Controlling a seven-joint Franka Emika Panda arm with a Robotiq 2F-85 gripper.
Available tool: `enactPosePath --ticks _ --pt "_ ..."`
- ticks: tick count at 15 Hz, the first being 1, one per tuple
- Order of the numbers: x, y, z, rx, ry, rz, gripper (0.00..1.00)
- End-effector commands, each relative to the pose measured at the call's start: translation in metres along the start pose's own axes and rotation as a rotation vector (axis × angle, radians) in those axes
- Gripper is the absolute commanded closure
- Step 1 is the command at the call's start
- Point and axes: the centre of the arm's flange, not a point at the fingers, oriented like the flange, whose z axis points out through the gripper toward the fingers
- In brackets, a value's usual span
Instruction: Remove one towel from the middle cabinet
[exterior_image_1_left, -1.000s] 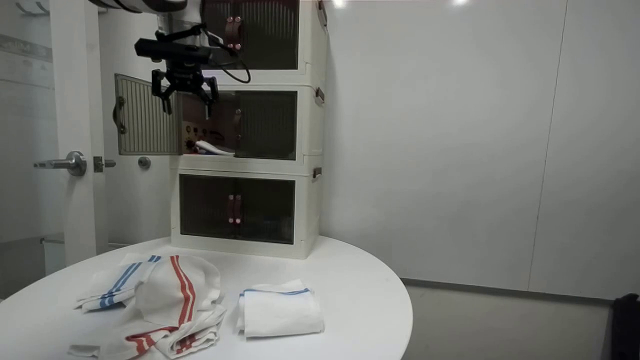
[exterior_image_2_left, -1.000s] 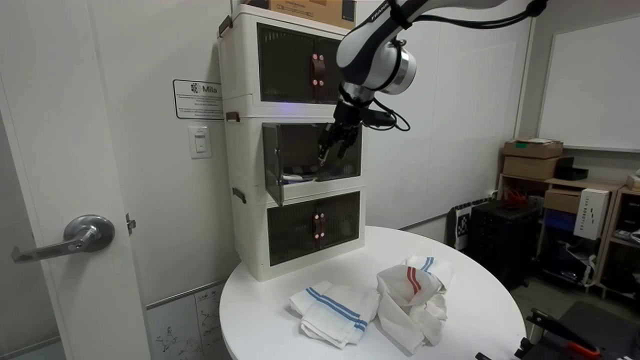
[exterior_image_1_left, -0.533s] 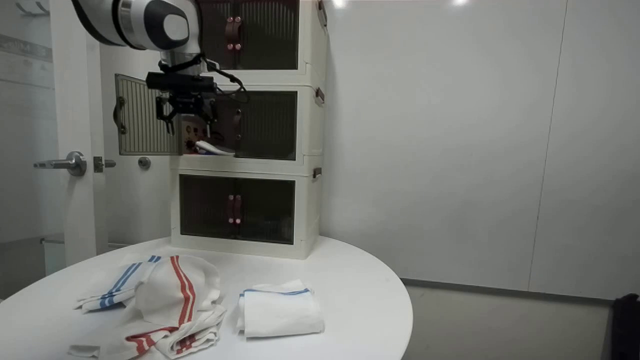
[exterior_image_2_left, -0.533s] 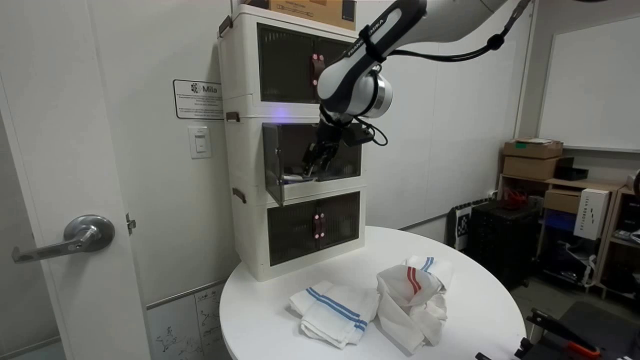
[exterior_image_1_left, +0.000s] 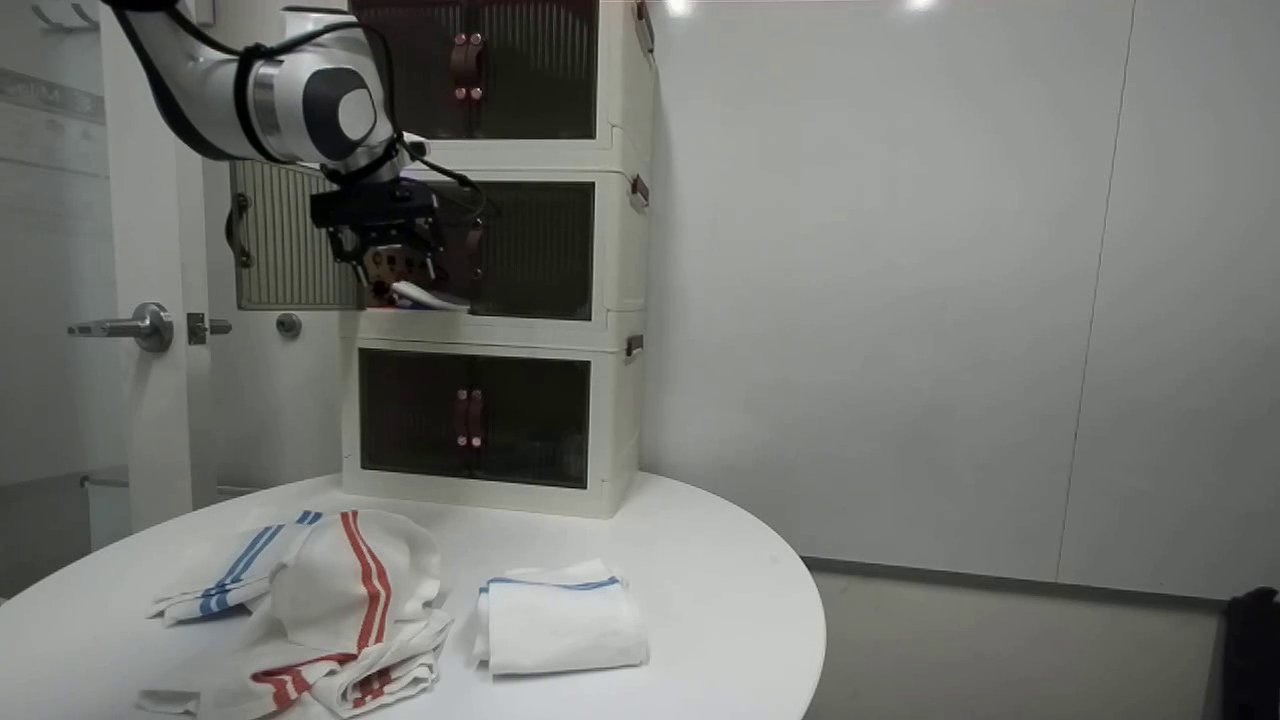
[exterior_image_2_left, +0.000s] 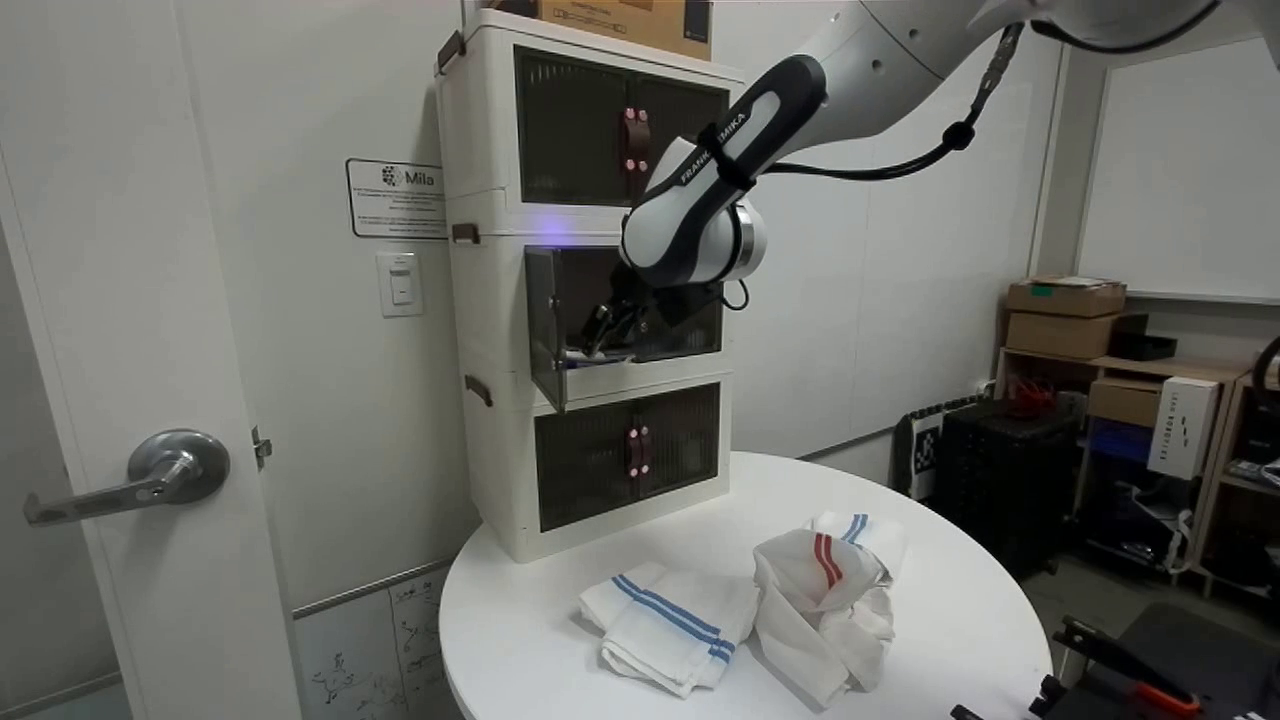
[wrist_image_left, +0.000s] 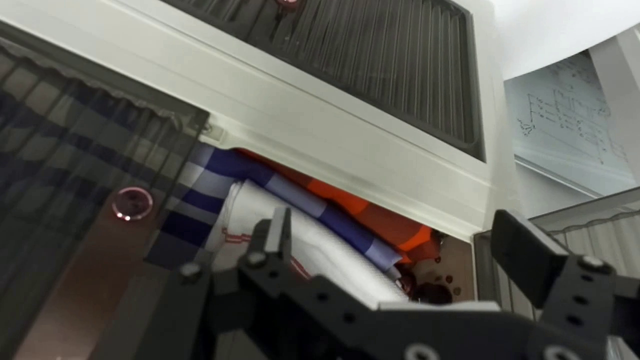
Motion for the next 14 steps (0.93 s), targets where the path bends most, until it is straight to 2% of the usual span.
enactPosePath --ticks 1,7,14 --pt "0.013 0.002 0.01 -0.026 0.073 -0.016 0.0" --pt "0.027 0.004 0.017 -0.051 0.127 -0.058 0.0" --pt "0.041 0.005 0.032 -0.051 0.134 -0.089 0.0"
